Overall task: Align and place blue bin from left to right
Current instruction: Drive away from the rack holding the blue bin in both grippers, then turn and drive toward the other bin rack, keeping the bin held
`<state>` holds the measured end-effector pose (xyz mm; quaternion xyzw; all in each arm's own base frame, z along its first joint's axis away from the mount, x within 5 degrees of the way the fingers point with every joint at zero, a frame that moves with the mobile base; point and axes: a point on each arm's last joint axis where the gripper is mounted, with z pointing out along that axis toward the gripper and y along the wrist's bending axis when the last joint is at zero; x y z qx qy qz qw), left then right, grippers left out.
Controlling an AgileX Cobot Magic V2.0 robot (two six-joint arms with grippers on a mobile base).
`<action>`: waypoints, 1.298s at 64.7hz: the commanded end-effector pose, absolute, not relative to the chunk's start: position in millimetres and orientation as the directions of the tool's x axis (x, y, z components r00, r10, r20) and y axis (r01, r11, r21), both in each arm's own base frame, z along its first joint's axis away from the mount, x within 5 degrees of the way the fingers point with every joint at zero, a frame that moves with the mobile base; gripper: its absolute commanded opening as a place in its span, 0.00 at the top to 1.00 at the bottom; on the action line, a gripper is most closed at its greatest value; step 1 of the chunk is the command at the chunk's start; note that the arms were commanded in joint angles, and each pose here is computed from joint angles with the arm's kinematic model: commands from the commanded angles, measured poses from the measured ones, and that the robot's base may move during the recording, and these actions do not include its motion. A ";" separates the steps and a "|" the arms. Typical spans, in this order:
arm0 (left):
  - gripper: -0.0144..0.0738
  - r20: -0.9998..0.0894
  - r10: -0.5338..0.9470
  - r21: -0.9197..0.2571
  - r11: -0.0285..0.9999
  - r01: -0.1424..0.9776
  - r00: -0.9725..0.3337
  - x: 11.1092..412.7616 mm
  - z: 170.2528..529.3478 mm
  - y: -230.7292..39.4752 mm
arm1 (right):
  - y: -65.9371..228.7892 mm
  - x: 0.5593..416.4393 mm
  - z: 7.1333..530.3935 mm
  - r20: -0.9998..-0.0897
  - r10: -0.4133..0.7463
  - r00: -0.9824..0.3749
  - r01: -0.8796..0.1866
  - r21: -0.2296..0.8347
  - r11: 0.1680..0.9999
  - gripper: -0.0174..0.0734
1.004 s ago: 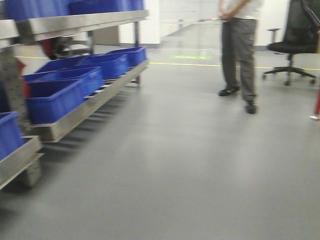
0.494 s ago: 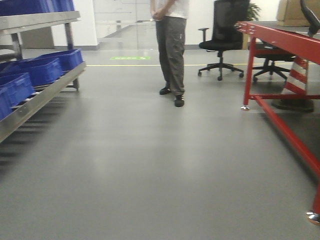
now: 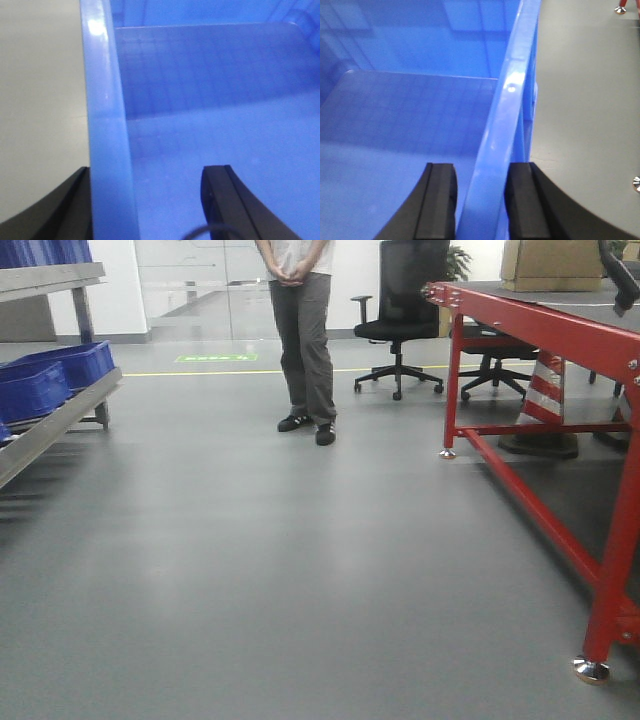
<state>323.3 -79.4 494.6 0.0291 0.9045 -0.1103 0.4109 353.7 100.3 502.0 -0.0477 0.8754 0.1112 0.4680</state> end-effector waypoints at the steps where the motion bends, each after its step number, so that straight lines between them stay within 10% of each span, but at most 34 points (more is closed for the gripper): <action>1: 0.96 -0.806 -0.034 -0.234 0.935 0.267 -0.590 307.4 515.9 -91.4 | 93.1 356.4 515.8 -0.892 0.058 -0.448 -0.156 0.142 0.978 0.88; 84: 0.96 -0.827 -0.048 -0.236 0.933 0.270 -0.560 309.3 519.0 -91.7 | 94.4 356.1 515.7 -0.890 0.065 -0.452 -0.165 0.155 0.974 0.88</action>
